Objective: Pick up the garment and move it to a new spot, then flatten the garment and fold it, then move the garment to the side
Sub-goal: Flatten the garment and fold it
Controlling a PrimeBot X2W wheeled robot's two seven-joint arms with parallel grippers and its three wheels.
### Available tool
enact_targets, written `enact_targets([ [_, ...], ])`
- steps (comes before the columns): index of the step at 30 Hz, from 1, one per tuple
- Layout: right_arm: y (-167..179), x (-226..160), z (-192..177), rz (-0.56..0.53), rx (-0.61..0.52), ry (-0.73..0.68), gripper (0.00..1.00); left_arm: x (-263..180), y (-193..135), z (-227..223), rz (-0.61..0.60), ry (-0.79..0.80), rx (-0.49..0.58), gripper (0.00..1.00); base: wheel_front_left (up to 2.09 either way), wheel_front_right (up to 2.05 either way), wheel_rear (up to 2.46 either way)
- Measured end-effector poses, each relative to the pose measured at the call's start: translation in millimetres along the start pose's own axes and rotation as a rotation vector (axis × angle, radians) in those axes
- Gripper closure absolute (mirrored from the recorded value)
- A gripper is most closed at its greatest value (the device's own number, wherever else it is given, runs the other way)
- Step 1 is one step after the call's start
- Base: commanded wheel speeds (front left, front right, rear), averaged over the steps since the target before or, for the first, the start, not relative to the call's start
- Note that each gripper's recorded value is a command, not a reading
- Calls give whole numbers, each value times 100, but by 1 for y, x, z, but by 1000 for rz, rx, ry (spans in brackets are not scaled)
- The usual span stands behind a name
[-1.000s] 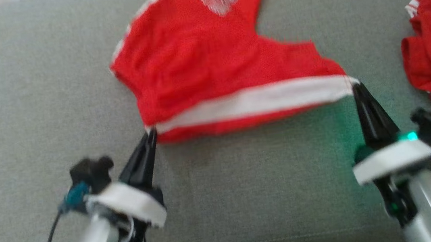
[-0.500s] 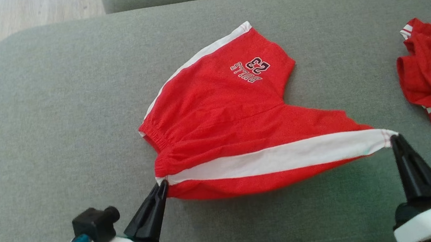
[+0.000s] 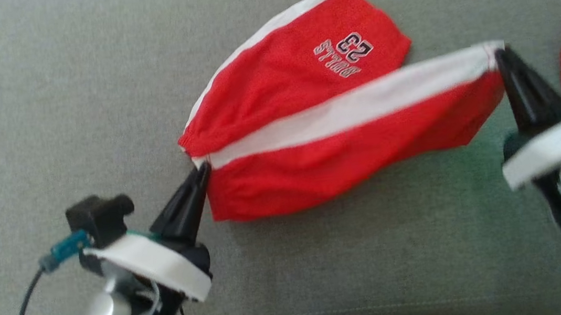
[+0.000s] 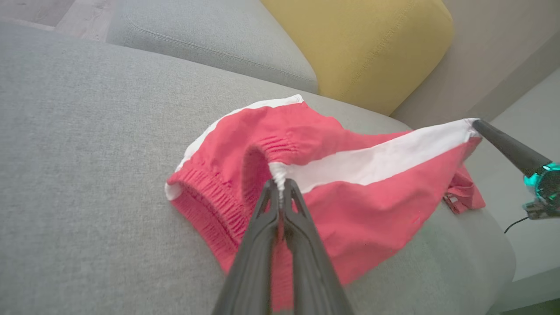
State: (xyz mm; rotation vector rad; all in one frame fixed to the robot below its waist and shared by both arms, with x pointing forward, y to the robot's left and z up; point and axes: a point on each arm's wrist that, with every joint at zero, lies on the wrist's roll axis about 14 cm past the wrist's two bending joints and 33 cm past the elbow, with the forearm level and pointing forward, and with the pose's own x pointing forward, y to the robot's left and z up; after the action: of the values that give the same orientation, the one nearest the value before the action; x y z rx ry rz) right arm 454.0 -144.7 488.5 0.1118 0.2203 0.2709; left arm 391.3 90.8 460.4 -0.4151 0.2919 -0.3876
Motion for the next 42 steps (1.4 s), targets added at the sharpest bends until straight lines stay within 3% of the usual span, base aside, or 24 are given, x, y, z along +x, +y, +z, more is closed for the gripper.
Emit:
enact_targets([
  [13, 24, 133, 5, 154, -62, 28, 100, 45, 44, 17, 66, -83, 5, 100, 0, 0, 0],
  [23, 36, 179, -25, 179, -56, 86, 100, 62, 70, 9, 130, -83, 4, 100, 0, 0, 0],
  [24, 35, 181, -30, 176, -50, 98, 71, 63, 71, 4, 134, -71, -3, 100, 0, 0, 0],
  [25, 34, 182, -35, 172, -44, 111, 71, 63, 72, -1, 139, -60, -17, 100, 0, 0, 0],
  [27, 36, 181, -45, 174, -45, 127, 0, 63, 73, -11, 150, -36, -45, 8, 0, 0, 0],
  [28, 37, 181, -48, 177, -46, 128, 0, 63, 71, -16, 148, -21, -48, 0, 0, 0, 0],
  [34, 38, 174, -40, 180, -56, 33, 0, 61, 76, -21, 175, -27, -34, 0, 0, 0, 0],
  [42, 19, 126, -10, 123, -94, -122, 0, 34, 92, 19, 350, -175, 122, 0, 0, 0, 0],
])
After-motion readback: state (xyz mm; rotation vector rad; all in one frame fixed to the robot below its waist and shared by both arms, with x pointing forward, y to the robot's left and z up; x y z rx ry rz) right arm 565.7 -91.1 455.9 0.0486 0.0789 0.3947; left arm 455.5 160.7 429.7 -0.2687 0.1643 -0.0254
